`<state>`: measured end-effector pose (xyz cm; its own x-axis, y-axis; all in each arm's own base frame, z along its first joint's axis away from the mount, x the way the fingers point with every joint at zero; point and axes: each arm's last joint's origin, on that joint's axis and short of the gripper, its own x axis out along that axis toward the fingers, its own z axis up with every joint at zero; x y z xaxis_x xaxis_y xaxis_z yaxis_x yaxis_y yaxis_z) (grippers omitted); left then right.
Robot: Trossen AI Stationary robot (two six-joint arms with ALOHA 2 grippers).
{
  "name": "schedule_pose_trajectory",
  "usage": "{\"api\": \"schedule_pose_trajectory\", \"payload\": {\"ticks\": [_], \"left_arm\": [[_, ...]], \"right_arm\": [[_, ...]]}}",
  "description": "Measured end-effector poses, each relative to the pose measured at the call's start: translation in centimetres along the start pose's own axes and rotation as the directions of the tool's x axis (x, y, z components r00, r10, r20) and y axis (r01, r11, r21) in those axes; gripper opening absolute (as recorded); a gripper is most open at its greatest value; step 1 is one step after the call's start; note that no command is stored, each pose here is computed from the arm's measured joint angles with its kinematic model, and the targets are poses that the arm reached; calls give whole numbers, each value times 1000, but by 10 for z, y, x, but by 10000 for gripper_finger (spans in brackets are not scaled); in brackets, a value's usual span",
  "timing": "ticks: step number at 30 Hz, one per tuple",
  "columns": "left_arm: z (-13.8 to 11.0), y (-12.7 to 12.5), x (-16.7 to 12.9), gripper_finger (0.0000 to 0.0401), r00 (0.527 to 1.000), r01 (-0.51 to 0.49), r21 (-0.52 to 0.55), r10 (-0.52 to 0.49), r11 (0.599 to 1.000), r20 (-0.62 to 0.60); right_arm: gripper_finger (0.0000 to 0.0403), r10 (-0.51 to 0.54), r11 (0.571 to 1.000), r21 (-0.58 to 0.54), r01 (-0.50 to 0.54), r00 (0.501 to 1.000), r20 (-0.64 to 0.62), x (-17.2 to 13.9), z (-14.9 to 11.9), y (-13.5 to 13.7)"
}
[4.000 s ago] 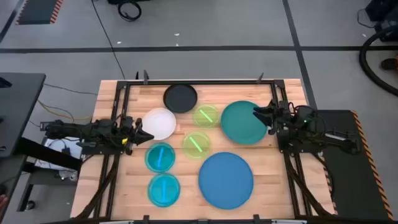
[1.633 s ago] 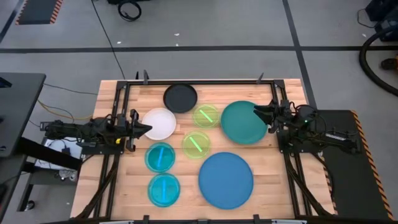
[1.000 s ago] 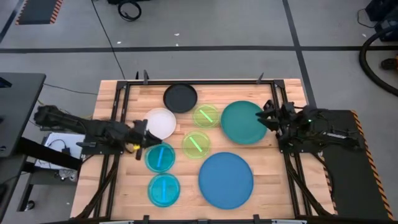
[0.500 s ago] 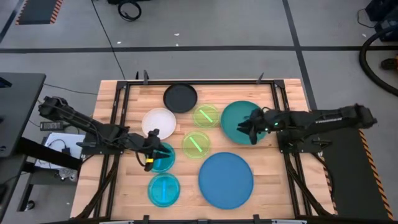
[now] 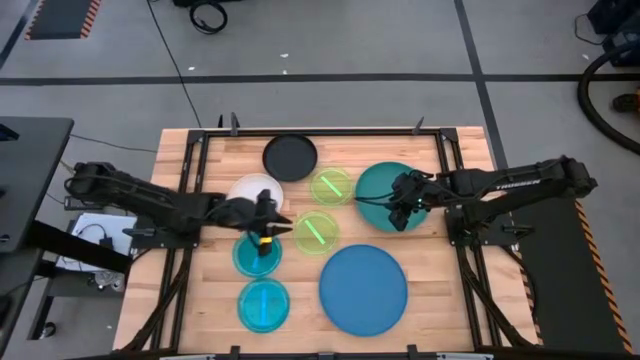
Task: Stack plastic plates
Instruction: Stack the green plate on top of the blue plate
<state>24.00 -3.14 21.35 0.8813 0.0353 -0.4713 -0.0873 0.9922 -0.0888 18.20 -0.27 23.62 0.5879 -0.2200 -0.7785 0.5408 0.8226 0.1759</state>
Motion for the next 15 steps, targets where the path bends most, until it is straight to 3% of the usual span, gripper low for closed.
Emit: {"api": "schedule_pose_trajectory", "payload": {"ticks": [7,15], "left_arm": [[32,15,55,99,995,61,142,-49,988,-90],[58,31,122,98,974,151,307,-88,940,-209]], "right_arm": [[131,12,999,40,-13,999,44,-9,1,-2],[131,13,1000,3,-13,997,81,-24,-2,-9]]}}
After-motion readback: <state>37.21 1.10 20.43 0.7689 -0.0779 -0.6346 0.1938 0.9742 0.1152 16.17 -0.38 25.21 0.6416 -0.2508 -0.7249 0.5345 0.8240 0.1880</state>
